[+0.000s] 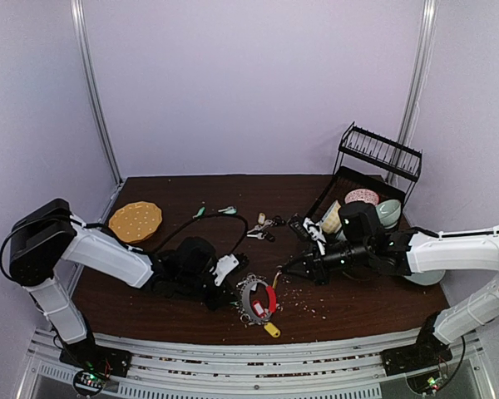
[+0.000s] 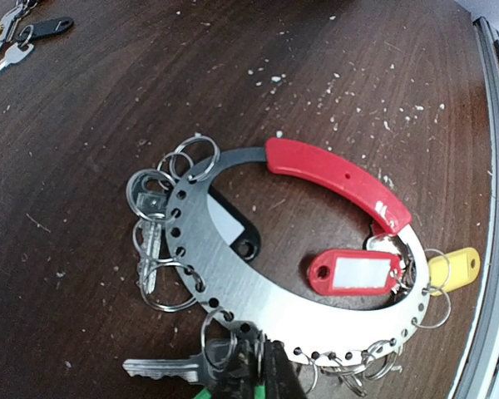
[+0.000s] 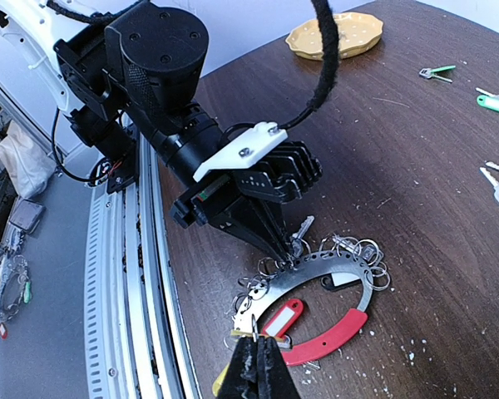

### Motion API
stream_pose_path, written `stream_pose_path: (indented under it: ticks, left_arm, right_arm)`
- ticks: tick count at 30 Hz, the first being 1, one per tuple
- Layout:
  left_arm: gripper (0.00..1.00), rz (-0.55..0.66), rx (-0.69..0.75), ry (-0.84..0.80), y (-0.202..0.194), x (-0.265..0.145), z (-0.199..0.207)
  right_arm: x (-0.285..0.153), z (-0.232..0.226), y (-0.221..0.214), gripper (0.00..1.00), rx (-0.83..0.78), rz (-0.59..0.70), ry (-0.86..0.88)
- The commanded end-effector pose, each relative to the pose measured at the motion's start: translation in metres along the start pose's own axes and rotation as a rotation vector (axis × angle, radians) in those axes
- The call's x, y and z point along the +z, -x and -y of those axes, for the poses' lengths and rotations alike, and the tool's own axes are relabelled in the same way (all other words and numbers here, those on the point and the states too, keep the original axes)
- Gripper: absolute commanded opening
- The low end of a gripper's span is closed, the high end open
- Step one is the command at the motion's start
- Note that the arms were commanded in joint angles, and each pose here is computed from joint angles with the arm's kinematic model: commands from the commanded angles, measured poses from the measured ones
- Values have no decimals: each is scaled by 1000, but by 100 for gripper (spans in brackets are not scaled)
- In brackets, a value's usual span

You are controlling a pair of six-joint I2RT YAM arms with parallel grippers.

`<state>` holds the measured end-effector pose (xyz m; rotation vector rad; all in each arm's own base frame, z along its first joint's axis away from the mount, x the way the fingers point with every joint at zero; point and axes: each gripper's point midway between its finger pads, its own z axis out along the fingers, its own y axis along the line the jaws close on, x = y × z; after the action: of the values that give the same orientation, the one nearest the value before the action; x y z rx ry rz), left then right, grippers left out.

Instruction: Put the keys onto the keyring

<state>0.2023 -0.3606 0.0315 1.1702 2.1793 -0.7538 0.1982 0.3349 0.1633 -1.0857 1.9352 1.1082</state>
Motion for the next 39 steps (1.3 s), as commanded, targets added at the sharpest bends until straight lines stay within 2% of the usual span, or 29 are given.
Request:
stream_pose_path:
  ticks: [1,6,12,22,24,30,39]
  left_arm:
    - [0,5,9,6,6,2,0]
    - [0,1,11,1,5,-2,2]
    - [0,74,86,38,23,-17,1]
    - [0,207,211,-75,49,-43,28]
    - [0,255,259,-95,62,-51,36]
    - [0,509,400,-188,115,-90,67]
    - [0,638,573,-243,150,-114,92]
  right_arm:
    - [-3,-3,2,0,-8,14,11]
    - [-3,-2,1,0,-8,13,10]
    - [-3,-3,1,0,-8,15,13]
    - [-5,-5,6,0,-8,33,21]
    - [-5,-7,9,0,-10,38,33]
    - [-12,-21,25,0,-27,80,87]
    - [-30,-44,42,0,-73,130,144]
